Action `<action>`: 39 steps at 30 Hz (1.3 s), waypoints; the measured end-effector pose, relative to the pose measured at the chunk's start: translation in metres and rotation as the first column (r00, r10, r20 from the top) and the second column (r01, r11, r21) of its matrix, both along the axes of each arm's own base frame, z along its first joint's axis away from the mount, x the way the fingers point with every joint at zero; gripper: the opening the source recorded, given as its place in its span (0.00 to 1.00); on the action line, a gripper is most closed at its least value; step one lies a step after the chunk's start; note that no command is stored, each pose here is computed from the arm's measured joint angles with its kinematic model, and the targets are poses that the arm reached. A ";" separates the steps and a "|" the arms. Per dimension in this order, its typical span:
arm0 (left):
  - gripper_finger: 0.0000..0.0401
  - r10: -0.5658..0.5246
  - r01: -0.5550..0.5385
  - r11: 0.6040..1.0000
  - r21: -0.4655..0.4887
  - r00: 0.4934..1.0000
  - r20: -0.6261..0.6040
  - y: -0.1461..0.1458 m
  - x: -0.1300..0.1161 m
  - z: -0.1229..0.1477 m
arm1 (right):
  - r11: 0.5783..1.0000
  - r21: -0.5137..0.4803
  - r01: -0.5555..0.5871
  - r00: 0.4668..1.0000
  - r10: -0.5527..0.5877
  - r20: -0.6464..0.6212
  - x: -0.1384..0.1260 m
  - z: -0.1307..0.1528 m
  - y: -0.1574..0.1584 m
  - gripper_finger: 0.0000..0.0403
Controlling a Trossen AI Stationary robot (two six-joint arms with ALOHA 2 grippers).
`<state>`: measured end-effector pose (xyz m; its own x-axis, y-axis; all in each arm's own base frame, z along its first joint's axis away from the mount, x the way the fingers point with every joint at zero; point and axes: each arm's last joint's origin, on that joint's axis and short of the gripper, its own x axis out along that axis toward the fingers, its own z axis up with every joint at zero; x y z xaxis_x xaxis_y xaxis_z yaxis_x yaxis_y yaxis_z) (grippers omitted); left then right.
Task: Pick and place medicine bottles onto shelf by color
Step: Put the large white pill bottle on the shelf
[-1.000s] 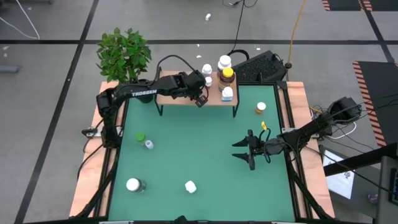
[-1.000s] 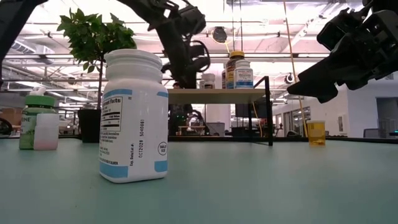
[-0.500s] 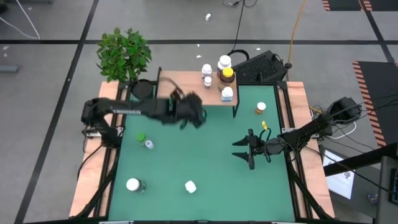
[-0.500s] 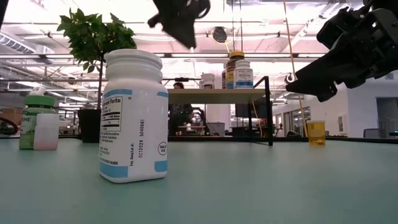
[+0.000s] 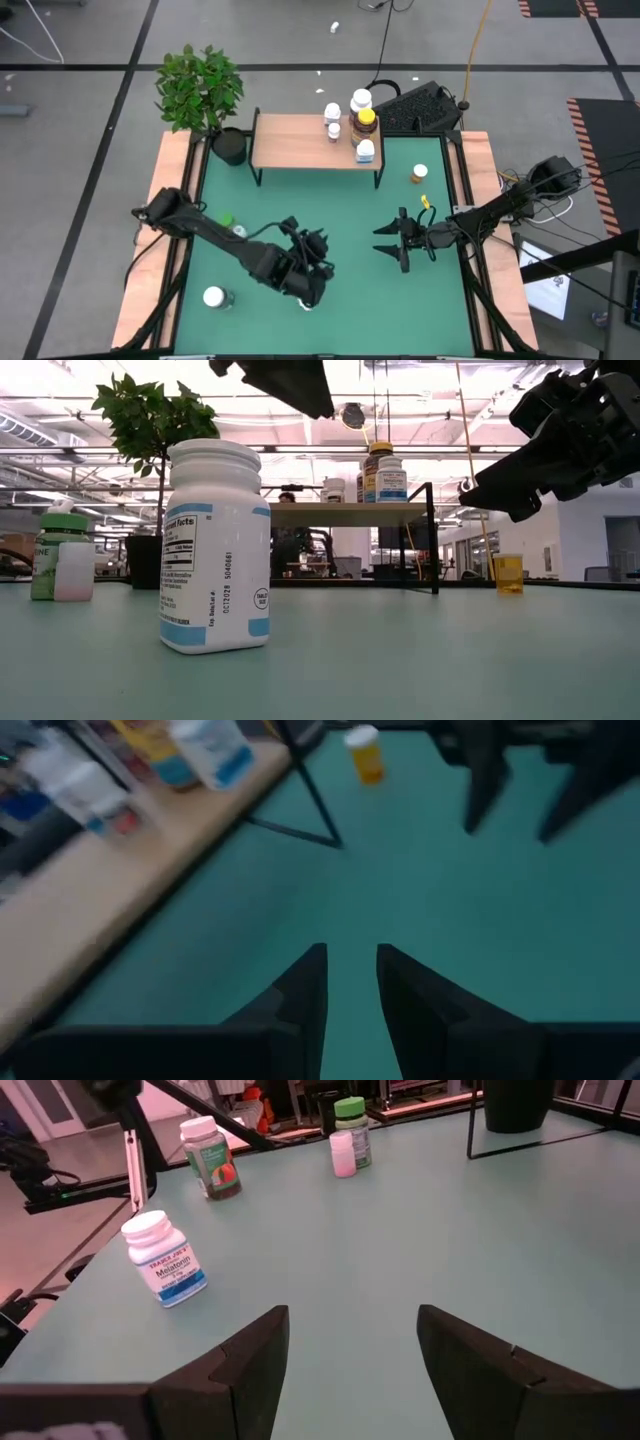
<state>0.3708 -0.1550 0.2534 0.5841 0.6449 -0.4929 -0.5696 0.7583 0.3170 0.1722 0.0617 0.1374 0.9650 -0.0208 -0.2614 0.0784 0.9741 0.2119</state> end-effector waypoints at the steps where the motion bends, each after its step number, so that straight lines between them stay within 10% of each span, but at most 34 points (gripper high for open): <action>1: 0.23 -0.016 0.016 1.000 -0.025 1.000 -0.009 -0.004 -0.001 -0.002 | 1.000 0.000 0.000 1.000 0.000 -0.001 0.000 0.000 0.000 0.53; 12: 0.25 -0.190 0.195 0.966 -0.172 0.981 0.042 -0.059 -0.017 -0.005 | 1.000 -0.003 0.002 1.000 -0.002 -0.024 -0.001 -0.002 0.000 0.53; 20: 0.51 -0.247 0.245 0.908 -0.340 0.968 0.037 -0.089 -0.035 -0.011 | 1.000 0.026 0.011 1.000 -0.011 -0.027 -0.001 -0.003 0.000 0.53; 30: 0.80 -0.179 0.166 0.837 -0.522 0.984 0.026 -0.090 -0.029 -0.025 | 0.999 0.029 0.015 1.000 -0.015 -0.018 -0.001 -0.002 0.000 0.53; 39: 0.84 -0.109 0.023 0.795 -0.606 0.988 -0.105 -0.084 -0.015 -0.066 | 0.999 -0.023 0.038 0.999 -0.039 -0.006 0.000 -0.001 -0.003 0.53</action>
